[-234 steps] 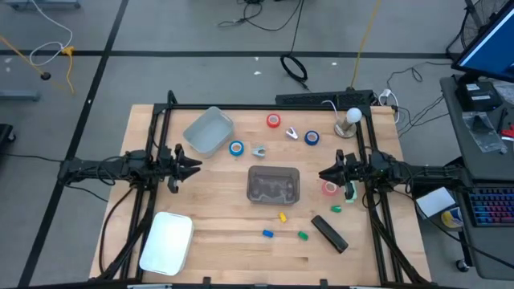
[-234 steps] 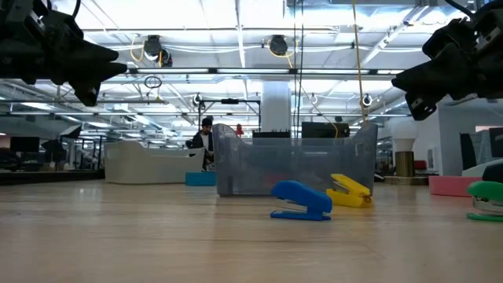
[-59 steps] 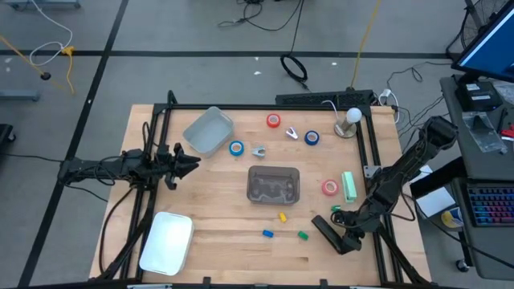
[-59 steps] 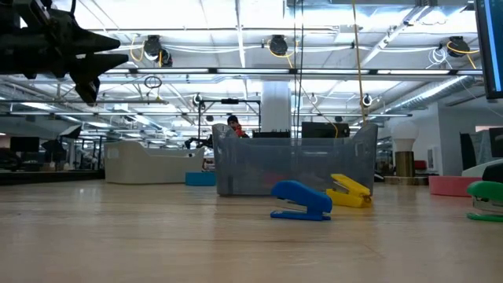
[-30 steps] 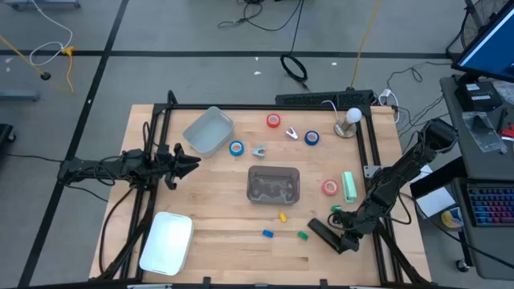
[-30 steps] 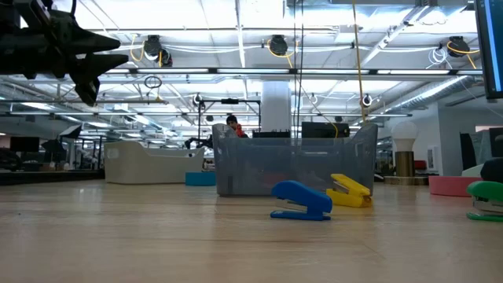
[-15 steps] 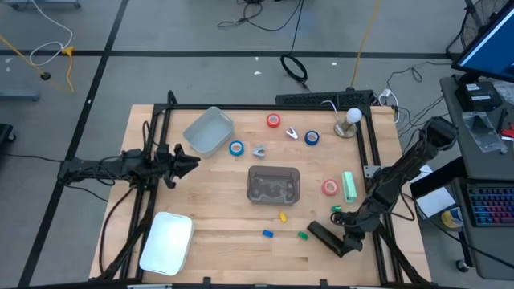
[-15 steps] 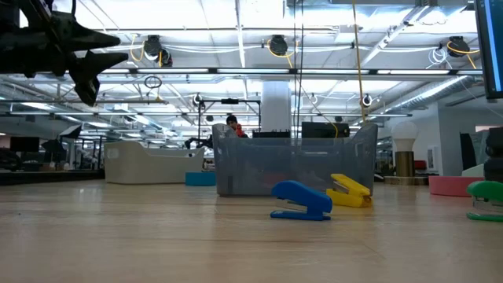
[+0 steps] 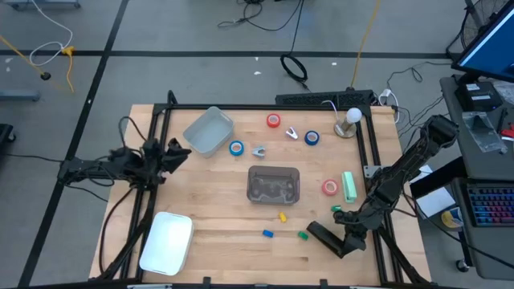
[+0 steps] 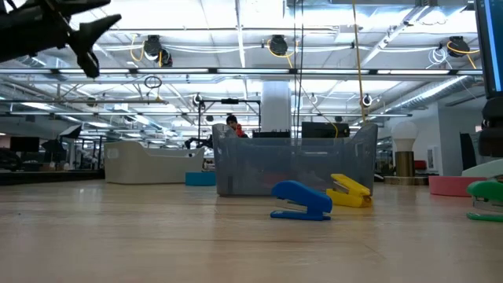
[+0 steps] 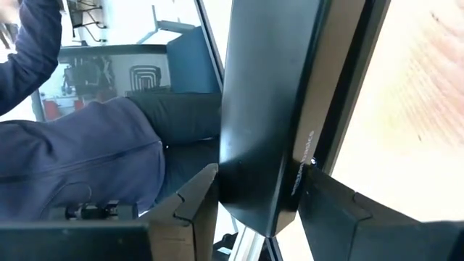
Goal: Pick and place Stapler, Stapler remover, tape
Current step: Put the large black stapler into the gray bin
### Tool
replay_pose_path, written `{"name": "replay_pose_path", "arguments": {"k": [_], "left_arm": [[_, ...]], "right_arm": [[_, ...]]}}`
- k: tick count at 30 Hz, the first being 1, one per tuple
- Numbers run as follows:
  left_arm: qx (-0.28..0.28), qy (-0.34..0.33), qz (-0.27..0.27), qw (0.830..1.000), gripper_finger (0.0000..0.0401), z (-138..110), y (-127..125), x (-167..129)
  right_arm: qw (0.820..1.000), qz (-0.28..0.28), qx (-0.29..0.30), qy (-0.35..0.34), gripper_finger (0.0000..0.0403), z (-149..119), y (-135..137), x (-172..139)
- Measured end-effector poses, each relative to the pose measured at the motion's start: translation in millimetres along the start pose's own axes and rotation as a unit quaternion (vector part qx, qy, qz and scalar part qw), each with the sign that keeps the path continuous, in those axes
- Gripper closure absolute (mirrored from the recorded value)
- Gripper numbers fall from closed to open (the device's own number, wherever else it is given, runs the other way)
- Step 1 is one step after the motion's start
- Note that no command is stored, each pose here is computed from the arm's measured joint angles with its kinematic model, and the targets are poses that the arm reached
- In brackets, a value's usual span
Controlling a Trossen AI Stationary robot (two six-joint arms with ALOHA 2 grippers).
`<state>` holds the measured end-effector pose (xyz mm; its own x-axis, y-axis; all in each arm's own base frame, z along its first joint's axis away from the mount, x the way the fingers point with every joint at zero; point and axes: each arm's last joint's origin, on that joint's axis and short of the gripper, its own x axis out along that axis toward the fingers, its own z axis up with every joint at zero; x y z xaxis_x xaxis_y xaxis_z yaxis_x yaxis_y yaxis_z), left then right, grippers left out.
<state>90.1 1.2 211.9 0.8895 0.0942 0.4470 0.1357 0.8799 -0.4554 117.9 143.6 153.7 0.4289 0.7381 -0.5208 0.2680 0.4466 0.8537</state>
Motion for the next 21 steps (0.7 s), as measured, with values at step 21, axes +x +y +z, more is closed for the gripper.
{"name": "replay_pose_path", "arguments": {"k": [21], "left_arm": [[-0.093, 0.021, 0.069, 0.993, 0.0283, -5, 0, 38]], "right_arm": [[0.987, 0.096, -0.068, -0.112, 0.0255, 35, 26, -32]]}}
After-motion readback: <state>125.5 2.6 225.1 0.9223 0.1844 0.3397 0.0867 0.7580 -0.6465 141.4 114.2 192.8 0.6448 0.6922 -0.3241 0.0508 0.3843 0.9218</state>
